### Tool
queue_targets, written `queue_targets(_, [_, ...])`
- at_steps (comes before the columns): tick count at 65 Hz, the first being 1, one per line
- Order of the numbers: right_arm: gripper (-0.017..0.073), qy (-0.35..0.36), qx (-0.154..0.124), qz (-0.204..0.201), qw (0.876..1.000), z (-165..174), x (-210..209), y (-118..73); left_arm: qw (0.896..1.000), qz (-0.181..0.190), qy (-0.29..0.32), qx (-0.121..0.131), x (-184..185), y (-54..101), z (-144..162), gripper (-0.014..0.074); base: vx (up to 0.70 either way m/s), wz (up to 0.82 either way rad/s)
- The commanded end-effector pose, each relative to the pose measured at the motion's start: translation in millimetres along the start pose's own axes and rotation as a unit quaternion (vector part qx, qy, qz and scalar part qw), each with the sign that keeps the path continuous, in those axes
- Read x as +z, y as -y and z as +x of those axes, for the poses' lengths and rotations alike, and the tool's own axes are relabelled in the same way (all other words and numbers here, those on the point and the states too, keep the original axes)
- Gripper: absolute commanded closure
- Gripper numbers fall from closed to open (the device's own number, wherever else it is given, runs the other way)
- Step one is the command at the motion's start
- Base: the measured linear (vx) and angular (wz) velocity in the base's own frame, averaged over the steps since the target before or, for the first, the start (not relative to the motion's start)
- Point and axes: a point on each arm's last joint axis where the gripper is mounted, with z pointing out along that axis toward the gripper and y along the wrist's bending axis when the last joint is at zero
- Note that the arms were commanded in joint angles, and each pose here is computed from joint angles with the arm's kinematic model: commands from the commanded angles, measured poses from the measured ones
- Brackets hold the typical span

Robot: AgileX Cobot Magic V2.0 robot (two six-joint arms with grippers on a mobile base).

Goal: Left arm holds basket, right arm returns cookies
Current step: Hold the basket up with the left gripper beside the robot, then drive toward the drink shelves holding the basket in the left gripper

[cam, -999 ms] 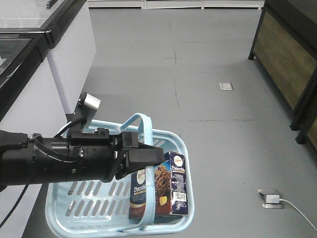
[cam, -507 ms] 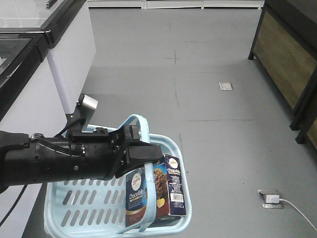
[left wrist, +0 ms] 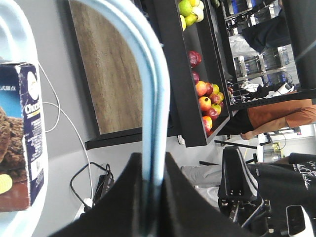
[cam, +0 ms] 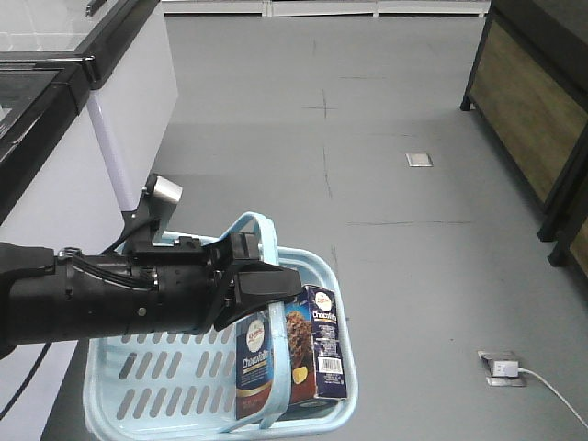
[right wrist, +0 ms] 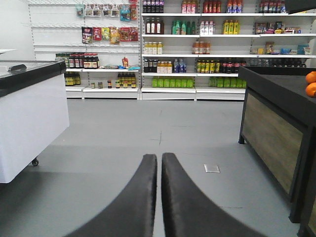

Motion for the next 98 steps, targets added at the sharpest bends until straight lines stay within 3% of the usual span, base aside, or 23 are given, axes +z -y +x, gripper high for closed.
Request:
queue_targets(1, [0.0565,0.033,-0.001,-0.003,0.999,-1.2,-0.3,-0.7,0.998,0.061,0.017,-0.015,-7.2,25.7,-5.0,0.0599,0.0,0.0])
queue_targets(42, [0.0565,0.033,-0.001,-0.003,0.999,-1.2,-0.3,-0.7,0.998,0.064,0.014,-0.015,-7.3,26.2,-4.4,0.0599,0.07,0.01])
queue_targets(98, [0.0565,0.033,-0.001,-0.003,0.999,-1.2,-0.3,-0.7,0.998,0.064,0.014,-0.015,-7.3,26.1,-4.5,0.0599,0.3,0.01])
